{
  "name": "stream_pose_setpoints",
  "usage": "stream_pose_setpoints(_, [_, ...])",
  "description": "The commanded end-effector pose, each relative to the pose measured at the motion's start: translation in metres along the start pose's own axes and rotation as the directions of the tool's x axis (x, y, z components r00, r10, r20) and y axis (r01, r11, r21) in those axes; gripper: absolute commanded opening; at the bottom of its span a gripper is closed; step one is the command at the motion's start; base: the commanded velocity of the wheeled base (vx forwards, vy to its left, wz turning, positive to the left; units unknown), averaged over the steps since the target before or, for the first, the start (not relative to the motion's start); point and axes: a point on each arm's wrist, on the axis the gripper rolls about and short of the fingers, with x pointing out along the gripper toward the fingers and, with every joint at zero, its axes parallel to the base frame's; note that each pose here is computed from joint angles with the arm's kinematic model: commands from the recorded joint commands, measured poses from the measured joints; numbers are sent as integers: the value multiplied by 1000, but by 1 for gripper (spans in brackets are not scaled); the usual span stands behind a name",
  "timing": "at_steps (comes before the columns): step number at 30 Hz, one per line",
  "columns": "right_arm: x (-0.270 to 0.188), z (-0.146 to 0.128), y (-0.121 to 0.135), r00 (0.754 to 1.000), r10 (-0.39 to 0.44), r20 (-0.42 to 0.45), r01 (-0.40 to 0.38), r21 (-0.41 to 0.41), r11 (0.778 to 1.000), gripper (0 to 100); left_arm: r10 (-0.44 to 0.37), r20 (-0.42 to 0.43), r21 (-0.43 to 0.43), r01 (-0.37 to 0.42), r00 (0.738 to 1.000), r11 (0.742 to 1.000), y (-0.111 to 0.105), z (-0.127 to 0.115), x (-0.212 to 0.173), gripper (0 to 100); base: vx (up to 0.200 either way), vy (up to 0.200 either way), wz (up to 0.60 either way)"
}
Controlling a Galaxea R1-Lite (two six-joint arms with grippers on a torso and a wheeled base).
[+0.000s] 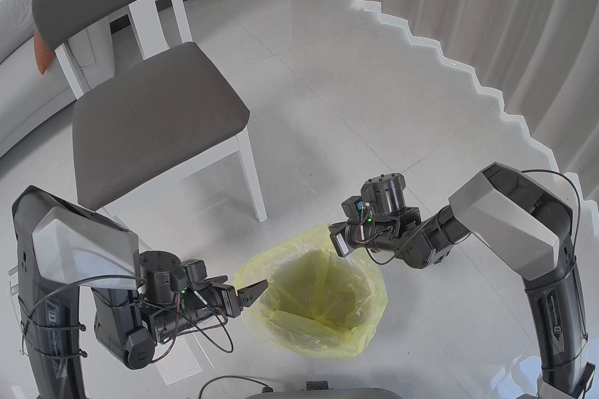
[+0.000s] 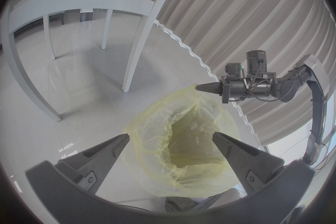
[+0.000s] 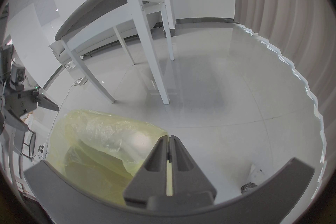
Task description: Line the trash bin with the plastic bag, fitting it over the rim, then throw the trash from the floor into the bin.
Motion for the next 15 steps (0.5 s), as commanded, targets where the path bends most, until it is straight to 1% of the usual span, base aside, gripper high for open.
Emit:
stream_pose_setpoints(1, [-4,-3,-2,1000,-6,-12,6,8,1000,0,-8,23,-1,8,1000,1000,-2,4,-3,100,0,0,0])
stream_pose_setpoints(2, [-8,0,-3,1000,-8,-9,8,11,1000,100,-8,21,-1,8,1000,1000,-2,4,-3,100,0,0,0])
stream_pose_setpoints(4, [-13,2,-3,1000,-8,-7,8,11,1000,100,-8,21,-3,8,1000,1000,-2,4,-3,100,0,0,0])
stream_pose_setpoints(6, [-28,8,-6,1000,-17,-4,17,17,1000,100,0,25,-8,0,1000,1000,1,4,-4,100,0,0,0])
stream_pose_setpoints(11, [-67,27,-27,997,-66,27,64,49,997,100,18,42,-20,-18,999,1000,10,9,-3,100,0,0,0])
stream_pose_setpoints(13, [-75,28,-31,997,-75,28,73,62,995,100,23,43,-22,-22,999,1000,12,9,-3,100,0,0,0])
stream_pose_setpoints(15, [-100,16,-35,995,-88,-44,91,93,991,100,26,31,-33,-25,999,999,20,7,-1,100,0,0,0])
